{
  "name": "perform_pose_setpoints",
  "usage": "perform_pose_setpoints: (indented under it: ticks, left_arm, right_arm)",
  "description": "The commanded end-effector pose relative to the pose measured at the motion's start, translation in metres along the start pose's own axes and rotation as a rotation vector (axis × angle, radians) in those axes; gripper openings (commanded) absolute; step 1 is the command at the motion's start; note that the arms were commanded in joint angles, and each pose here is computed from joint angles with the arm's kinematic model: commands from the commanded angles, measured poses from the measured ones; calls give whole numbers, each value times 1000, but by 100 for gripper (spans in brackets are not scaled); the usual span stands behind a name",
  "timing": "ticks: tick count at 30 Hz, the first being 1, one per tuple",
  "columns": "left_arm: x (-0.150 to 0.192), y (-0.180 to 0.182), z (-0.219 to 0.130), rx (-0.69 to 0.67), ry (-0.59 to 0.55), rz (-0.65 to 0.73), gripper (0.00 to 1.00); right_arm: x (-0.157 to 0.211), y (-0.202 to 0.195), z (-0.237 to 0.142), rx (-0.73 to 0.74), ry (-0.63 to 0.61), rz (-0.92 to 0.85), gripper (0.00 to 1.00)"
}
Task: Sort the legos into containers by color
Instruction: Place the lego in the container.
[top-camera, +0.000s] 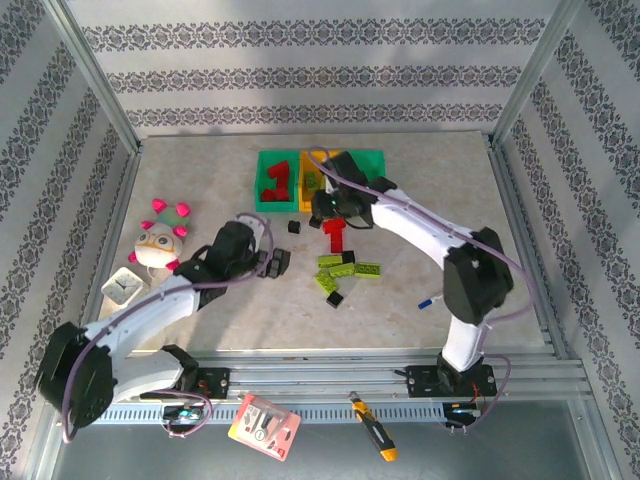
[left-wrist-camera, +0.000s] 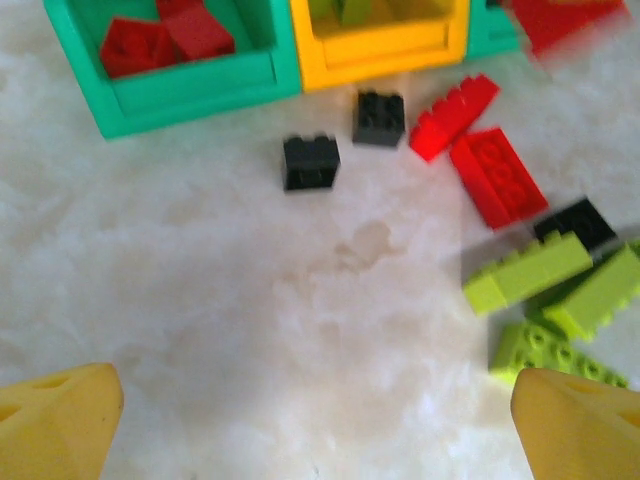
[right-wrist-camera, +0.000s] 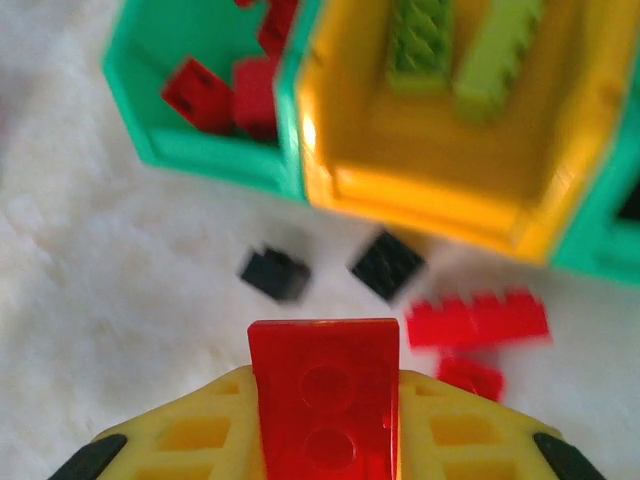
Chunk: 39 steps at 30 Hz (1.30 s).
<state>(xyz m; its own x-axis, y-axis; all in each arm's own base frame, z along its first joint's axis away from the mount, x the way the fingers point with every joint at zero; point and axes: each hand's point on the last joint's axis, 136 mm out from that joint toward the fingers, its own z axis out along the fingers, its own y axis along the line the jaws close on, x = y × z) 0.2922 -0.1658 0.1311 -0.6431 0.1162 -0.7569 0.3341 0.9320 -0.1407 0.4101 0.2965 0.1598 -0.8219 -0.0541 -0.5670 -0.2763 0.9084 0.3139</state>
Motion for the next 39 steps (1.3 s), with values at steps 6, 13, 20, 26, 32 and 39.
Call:
perform_pose_setpoints:
  ticks: [6,13,20,26,32,39]
  left_arm:
    - [3,-7,-11,47,-108,26,99]
    - [5,-7,-8,47,-103,25,99]
    - [2,-5,-4,34,-116,-29,99]
    - [0,-9,5,47,-108,-39,99]
    - [-2,-4,24,1,-51,-66,99]
    - [-10,5,68,-99,74,-118,100]
  right_arm:
    - [-74,38,47,-71,-111,-97,25]
    - [-105,45,83,-76,-214,-143,27]
    - [-120,52,90,-90,-247,-170,40]
    - [-124,54,74,-107,-254,-174,51]
    - [-127,49,48,-97,-288,-186,75]
    - [-116,26,-4,-109,-353,-124,76]
